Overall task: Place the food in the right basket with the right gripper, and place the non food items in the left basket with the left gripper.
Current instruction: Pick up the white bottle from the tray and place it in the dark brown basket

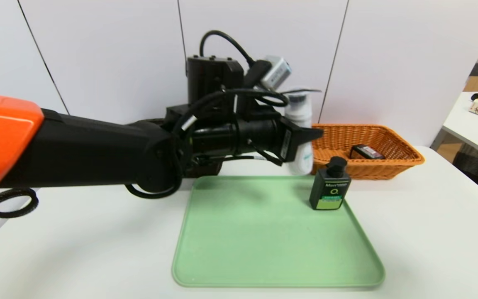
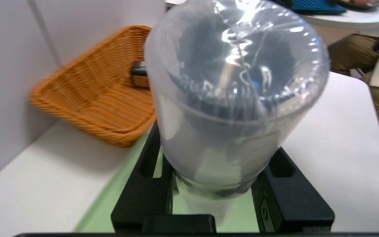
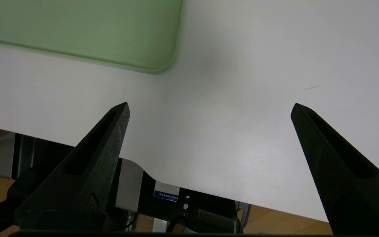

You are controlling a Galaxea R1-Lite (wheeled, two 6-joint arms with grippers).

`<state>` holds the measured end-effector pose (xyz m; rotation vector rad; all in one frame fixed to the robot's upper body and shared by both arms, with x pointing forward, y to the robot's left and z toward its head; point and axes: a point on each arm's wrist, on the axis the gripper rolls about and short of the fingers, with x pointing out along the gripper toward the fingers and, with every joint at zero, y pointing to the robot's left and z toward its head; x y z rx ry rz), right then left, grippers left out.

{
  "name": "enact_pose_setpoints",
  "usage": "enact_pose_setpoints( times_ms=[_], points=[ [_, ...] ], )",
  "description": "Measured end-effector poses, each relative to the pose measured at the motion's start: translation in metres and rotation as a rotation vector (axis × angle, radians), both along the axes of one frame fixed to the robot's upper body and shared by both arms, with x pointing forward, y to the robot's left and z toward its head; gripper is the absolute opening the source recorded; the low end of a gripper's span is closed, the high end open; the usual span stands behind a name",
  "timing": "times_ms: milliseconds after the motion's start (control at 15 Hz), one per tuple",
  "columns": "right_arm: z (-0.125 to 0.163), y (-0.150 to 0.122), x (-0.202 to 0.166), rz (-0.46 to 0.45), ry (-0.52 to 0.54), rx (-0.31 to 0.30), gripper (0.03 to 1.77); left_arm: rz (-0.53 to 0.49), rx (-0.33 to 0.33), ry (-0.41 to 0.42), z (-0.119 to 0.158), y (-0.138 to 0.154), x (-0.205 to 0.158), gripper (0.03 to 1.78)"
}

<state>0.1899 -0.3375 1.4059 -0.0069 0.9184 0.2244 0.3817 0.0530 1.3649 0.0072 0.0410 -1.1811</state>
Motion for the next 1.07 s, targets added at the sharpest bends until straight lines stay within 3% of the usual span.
enact_pose_setpoints(
  times_ms=[267,600,1067],
  points=[
    [0.000,0.000,-0.001,0.006,-0.003,0.004,1.70,0.169,-0.003,-0.007,0.032,0.054,0.040,0.65],
    [0.002,0.000,-0.005,0.002,-0.018,0.000,1.70,0.357,0.034,0.039,0.014,0.113,0.096,0.65],
    [0.003,0.001,-0.007,0.002,-0.027,-0.003,1.70,0.398,0.068,0.096,-0.013,0.125,0.116,0.65]
  ],
)
